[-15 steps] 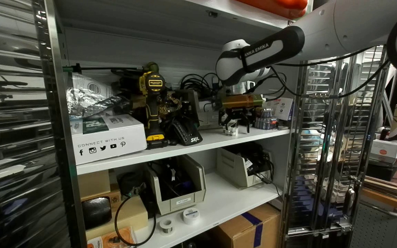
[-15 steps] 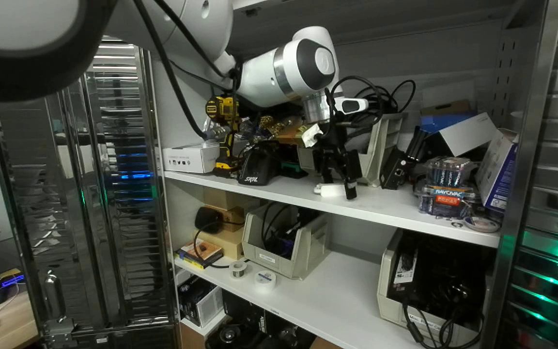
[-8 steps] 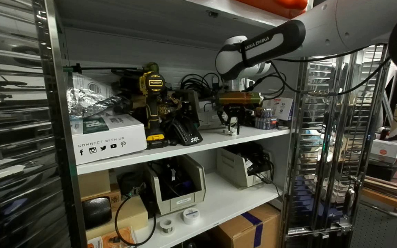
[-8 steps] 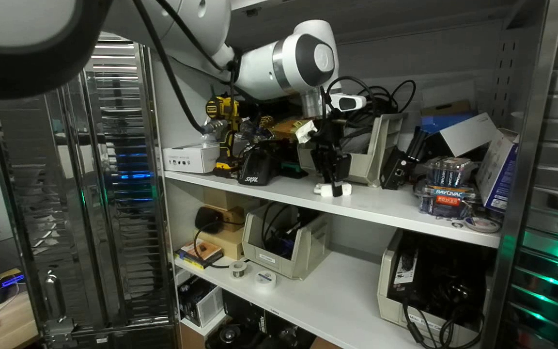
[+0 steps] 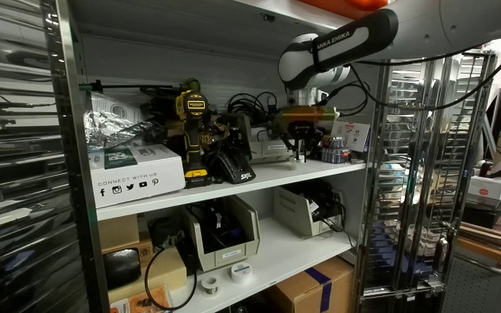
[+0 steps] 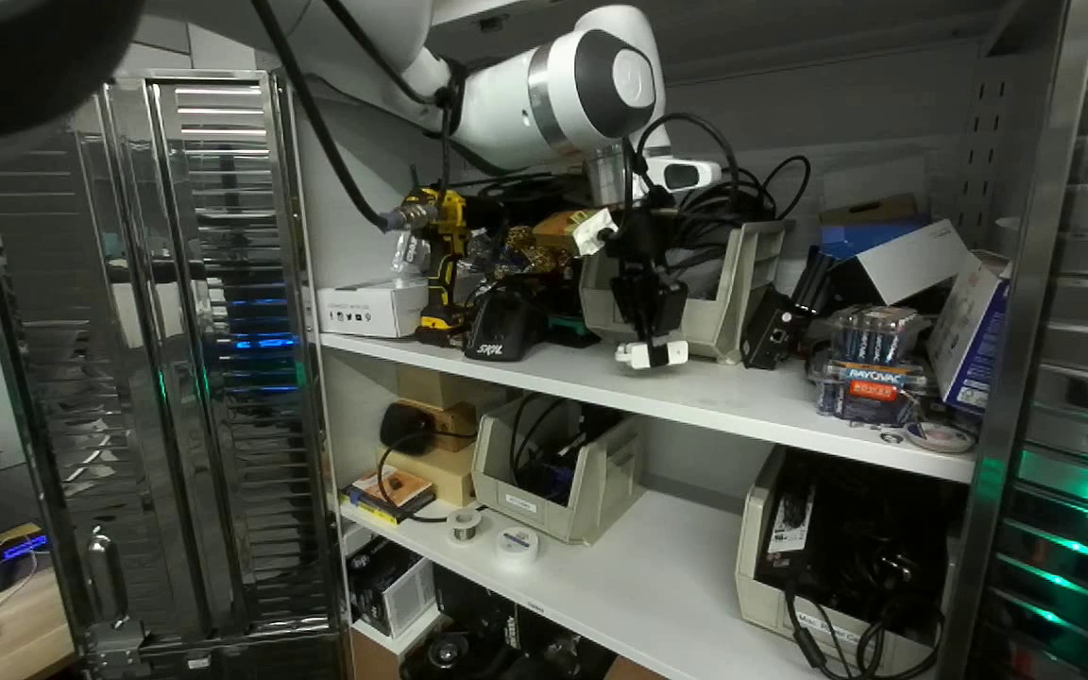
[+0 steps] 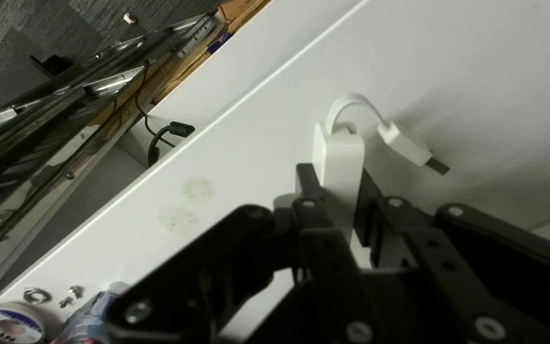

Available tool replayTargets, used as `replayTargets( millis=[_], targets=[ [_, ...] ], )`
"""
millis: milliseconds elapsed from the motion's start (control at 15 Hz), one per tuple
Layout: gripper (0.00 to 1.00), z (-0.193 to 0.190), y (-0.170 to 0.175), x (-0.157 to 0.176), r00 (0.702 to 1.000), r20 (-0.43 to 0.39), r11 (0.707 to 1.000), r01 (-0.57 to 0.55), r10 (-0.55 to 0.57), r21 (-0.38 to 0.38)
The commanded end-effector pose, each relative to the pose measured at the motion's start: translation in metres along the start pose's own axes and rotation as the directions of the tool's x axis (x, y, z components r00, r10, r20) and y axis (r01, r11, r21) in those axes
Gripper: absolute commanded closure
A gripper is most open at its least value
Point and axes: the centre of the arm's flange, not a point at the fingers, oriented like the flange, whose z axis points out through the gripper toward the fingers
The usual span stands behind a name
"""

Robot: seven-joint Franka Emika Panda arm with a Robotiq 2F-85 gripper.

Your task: Put the white cable in the gray box

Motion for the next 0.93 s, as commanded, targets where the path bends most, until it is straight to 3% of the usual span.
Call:
replayTargets(
  millis=[0,533,867],
  targets=[
    [0.95,-0.052,0.026,-0.028,1.000,-0.023,0.999,-0.020,0.021,0.050],
    [0.95,-0.052,0.004,-0.032,0.990,-0.141,0.996,-0.002,0.015,0.090],
    [0.95,-0.045,0.000,-0.077,0.978,-0.180,0.992,0.118,-0.108,0.047]
  ],
)
